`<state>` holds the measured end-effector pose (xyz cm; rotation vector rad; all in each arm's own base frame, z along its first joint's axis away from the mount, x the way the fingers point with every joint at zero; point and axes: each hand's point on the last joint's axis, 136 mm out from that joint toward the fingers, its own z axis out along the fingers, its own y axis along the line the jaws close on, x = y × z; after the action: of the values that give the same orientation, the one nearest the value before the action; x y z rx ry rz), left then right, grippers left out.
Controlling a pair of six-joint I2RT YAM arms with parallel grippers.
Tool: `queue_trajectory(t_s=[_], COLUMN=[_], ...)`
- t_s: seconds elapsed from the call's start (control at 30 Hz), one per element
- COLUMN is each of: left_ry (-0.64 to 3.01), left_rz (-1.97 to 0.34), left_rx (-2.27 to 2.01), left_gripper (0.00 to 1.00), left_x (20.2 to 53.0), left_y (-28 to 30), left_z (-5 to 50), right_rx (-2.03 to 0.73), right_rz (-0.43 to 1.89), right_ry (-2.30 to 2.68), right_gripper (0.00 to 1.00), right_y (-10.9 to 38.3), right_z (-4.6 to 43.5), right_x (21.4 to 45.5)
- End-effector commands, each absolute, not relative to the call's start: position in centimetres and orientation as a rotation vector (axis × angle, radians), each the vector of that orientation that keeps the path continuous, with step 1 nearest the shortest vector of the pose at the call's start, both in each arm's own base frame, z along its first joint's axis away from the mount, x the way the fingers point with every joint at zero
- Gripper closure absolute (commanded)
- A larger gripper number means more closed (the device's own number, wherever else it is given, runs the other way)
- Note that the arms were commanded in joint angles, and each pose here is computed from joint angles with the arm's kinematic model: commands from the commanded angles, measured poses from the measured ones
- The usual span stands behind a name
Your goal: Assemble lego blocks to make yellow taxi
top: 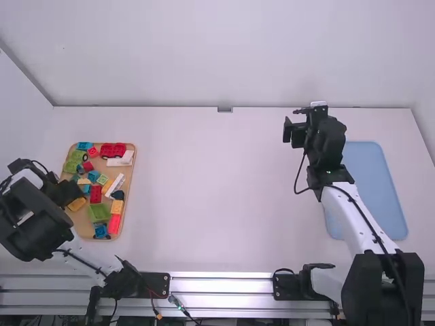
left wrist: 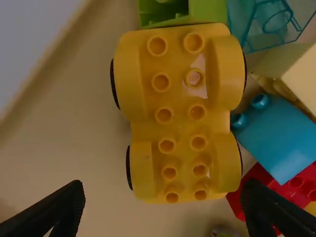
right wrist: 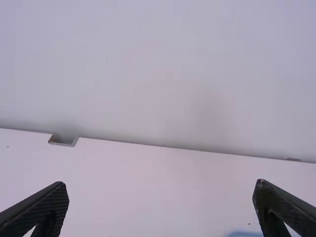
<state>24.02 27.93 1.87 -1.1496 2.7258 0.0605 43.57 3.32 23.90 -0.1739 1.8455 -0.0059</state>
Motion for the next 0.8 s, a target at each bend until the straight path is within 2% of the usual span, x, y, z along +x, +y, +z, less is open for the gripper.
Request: queue_trajectory(t_s=[0.0, 0.77], left_ry=[2.756, 2.71], left_rz=[0.025, 0.065], left_rx=[-1.117, -1.095], left_gripper=[0.13, 0.19], left_x=[24.1, 24.1], left_y=[27.2, 27.3], left_z=[1.2, -1.2], right_rx=[-0.179, -0.191], right_rz=[0.006, 0.022], right_ry=[1.812, 1.817], right_gripper=[0.01, 0.01], right_y=[3.7, 4.0], right_z=[25.4, 25.3], right_x=[44.1, 44.0])
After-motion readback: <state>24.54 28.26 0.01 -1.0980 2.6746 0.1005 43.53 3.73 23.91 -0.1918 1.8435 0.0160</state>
